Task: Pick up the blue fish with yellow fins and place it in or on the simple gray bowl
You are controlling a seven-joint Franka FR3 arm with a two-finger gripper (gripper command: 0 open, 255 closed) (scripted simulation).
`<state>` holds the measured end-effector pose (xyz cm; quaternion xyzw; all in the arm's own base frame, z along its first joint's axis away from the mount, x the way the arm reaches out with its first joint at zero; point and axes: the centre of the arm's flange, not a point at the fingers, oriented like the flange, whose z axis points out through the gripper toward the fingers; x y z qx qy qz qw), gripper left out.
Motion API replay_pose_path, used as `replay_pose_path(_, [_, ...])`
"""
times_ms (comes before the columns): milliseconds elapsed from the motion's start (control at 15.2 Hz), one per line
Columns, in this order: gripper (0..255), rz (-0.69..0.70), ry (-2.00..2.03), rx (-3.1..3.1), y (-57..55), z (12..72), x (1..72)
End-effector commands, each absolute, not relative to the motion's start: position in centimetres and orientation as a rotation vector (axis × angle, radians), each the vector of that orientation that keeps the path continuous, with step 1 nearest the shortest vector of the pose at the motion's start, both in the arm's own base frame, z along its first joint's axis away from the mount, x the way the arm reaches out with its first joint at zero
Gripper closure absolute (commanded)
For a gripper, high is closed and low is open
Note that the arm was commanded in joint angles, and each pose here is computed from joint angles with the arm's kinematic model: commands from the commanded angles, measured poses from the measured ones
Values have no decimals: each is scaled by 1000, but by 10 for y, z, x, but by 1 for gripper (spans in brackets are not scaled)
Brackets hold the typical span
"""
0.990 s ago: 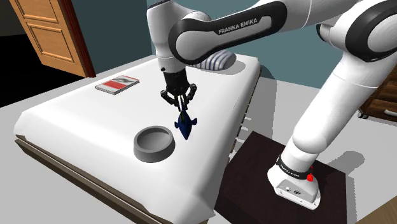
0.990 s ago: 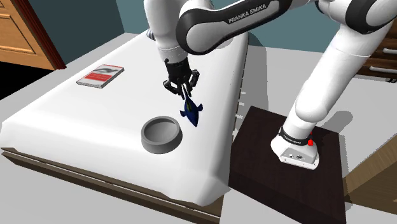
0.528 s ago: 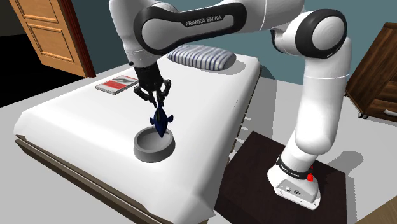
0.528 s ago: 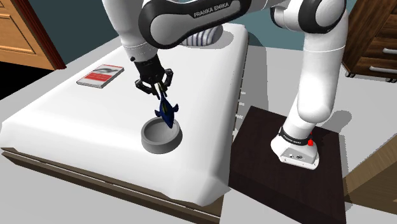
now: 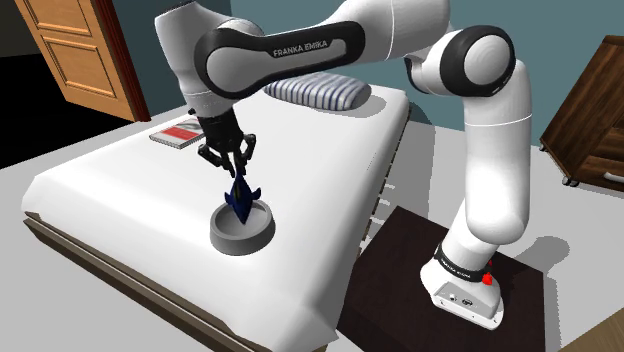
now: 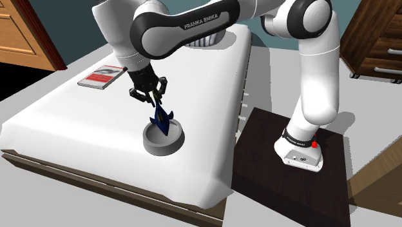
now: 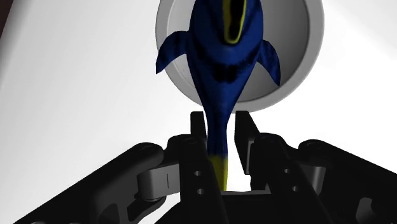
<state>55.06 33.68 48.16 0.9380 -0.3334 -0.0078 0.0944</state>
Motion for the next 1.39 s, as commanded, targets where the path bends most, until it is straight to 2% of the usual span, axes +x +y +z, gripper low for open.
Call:
replay_pose_path(0, [255,-22,-989,2782,336,471,551])
replay_pose_path(660, [255,-22,-989,2782,336,419,551])
replay_pose_path(1122, [255,-22,-989,2782,336,419,551])
replay_pose_path(1188, [0,-22,-989,2782,336,419,551])
replay_pose_path(1320, [0,-22,-989,2782,336,420,551])
